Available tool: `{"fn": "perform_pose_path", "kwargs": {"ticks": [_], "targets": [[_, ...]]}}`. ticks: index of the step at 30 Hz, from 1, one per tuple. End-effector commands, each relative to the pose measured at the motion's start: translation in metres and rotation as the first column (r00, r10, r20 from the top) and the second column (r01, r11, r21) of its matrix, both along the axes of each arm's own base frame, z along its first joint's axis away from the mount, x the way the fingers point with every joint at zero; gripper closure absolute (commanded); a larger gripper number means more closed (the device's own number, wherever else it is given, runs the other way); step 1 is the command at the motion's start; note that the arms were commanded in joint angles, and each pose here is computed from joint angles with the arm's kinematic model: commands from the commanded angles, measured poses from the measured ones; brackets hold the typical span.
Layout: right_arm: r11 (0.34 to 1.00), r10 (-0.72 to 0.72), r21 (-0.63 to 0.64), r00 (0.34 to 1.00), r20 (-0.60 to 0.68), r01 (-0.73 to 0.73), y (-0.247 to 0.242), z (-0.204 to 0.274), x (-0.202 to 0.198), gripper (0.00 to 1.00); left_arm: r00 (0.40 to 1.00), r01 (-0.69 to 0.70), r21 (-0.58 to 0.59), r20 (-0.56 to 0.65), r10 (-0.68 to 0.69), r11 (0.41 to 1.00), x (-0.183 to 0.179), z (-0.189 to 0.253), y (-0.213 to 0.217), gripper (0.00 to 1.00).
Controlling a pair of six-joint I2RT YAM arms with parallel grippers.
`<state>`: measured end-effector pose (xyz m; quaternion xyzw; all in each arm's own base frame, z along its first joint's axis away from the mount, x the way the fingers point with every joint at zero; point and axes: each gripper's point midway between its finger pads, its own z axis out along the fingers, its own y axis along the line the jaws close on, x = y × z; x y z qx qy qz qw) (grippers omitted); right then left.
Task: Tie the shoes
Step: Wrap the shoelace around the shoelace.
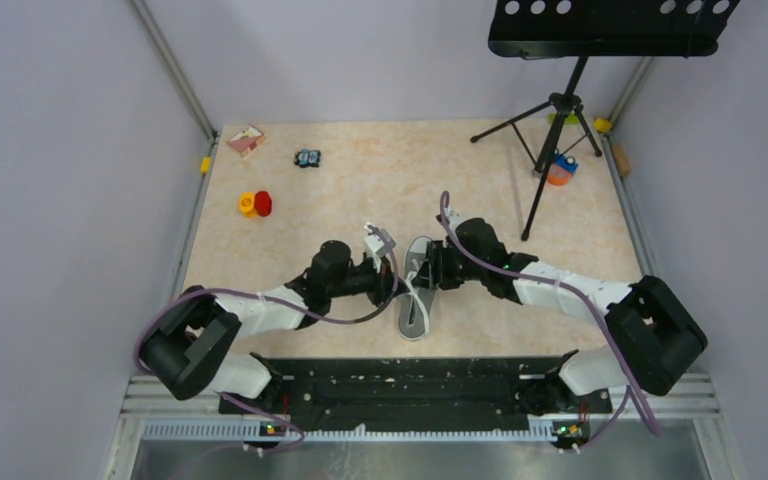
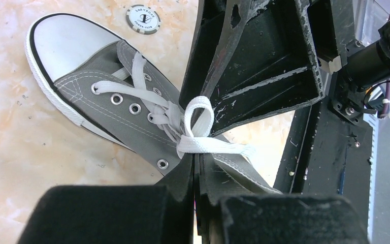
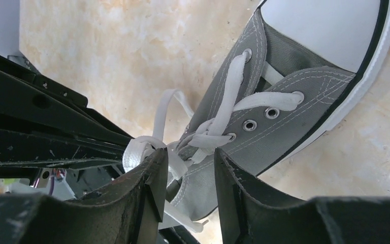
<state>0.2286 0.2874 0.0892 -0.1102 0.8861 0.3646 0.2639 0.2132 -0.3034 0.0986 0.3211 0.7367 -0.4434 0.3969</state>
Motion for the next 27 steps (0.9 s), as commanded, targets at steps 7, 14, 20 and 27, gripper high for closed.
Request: {"fn": "perform_pose_path", "kwargs": {"ticks": [7, 14, 20, 27], "targets": [[0.994, -0.035, 0.103, 0.992, 0.122, 0.022, 0.003, 0.040, 0.009, 0.67, 0.997, 0.016, -0.041, 0.071, -0.013, 0.999, 0.010, 0.026, -0.007, 1.00], [0.997, -0.023, 0.073, 0.992, 0.126, 0.014, -0.005, 0.034, 0.003, 0.74, 0.997, 0.018, -0.041, 0.074, -0.015, 0.999, 0.012, 0.028, -0.009, 1.00], [0.995, 0.068, 0.057, 0.990, 0.125, -0.076, 0.006, 0.029, -0.005, 0.61, 0.996, 0.038, -0.043, 0.078, -0.035, 0.998, 0.011, 0.031, -0.011, 1.00], [0.996, 0.083, 0.031, 0.990, 0.117, -0.087, 0.008, 0.019, -0.002, 0.75, 0.996, 0.033, -0.038, 0.081, -0.030, 0.999, 0.014, 0.032, -0.010, 1.00]]}}
